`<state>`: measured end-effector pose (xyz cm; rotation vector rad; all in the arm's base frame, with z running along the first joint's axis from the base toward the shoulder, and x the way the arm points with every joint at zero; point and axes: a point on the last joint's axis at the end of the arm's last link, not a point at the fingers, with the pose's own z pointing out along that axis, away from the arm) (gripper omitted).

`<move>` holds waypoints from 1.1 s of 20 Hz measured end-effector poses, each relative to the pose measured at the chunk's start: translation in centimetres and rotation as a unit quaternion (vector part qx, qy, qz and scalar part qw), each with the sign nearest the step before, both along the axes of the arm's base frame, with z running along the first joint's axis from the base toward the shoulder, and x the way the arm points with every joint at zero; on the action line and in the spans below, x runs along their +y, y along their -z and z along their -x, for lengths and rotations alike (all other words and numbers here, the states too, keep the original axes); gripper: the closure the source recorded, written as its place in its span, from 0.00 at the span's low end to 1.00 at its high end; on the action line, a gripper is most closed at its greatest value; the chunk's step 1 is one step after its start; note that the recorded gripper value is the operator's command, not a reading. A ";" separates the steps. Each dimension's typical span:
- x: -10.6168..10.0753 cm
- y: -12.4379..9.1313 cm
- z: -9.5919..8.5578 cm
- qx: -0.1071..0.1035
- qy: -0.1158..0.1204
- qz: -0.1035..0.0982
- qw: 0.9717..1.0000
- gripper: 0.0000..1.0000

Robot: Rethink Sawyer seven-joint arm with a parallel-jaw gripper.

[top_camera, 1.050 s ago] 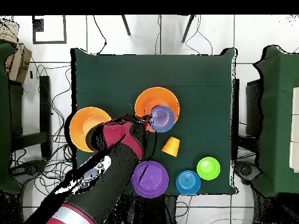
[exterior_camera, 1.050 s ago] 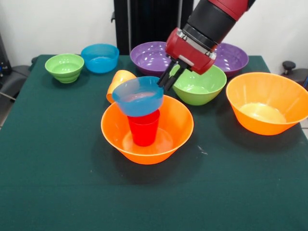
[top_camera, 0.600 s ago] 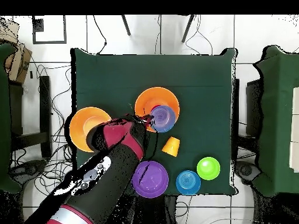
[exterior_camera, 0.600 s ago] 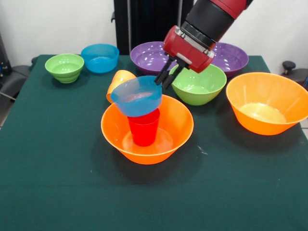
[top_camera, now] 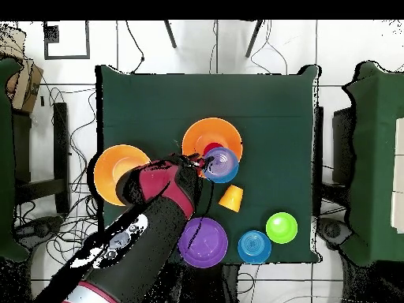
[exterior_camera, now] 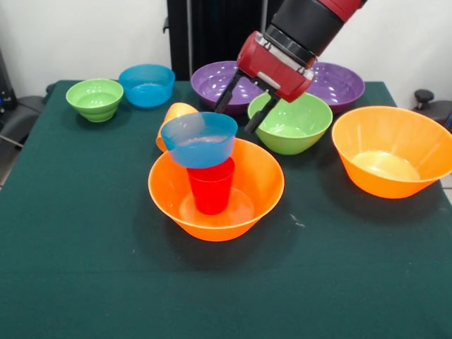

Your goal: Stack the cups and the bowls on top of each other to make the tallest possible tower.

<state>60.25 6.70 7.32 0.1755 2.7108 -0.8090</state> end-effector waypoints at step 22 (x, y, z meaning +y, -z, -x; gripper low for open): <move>-3.2 -1.9 0.0 -0.024 0.031 -0.021 0.999 0.00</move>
